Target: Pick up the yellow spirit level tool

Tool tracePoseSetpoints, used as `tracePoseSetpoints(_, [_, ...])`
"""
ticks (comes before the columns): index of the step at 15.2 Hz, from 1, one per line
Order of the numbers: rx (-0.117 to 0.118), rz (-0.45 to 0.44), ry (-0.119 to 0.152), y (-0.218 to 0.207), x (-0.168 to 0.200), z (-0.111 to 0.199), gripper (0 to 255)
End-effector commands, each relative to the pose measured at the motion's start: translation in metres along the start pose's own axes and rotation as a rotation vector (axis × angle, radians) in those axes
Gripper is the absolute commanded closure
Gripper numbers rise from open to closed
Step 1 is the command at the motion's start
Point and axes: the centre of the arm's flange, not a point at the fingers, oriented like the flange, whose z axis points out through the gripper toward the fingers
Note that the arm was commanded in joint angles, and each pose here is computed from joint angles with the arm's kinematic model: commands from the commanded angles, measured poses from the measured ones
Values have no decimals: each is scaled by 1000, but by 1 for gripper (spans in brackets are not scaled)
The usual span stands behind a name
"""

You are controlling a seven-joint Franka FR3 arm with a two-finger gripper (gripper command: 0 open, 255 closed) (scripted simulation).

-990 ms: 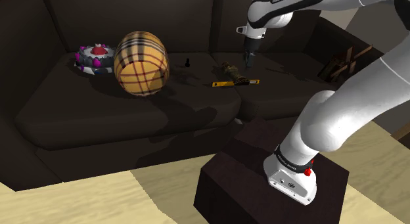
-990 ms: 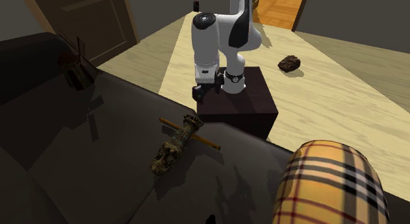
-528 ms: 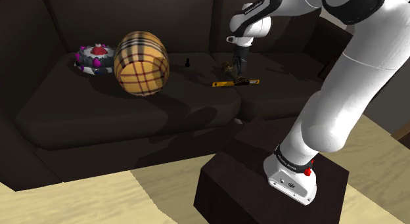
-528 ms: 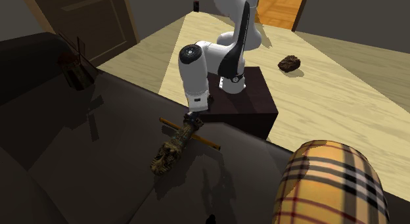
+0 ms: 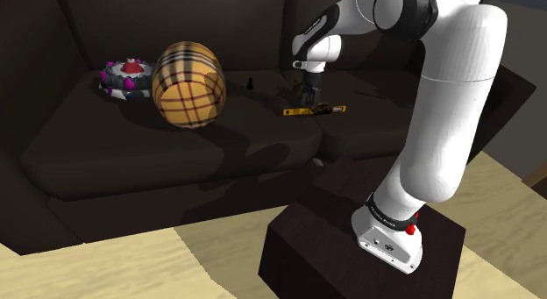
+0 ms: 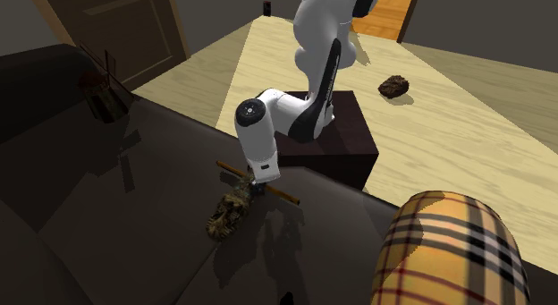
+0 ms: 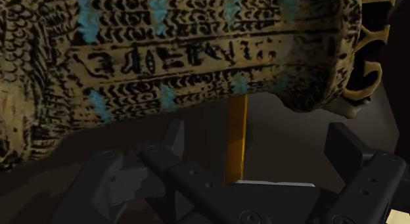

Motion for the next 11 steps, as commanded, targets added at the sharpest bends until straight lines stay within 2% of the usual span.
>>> tracePoseSetpoints(1, [0,-3,0,3,0,11,0])
tracePoseSetpoints(4, [0,-3,0,6,0,30,0])
tracePoseSetpoints(6, [0,-3,0,6,0,30,0])
tracePoseSetpoints(7, [0,-3,0,6,0,31,255])
tracePoseSetpoints(11, [1,-3,0,8,7,32,255])
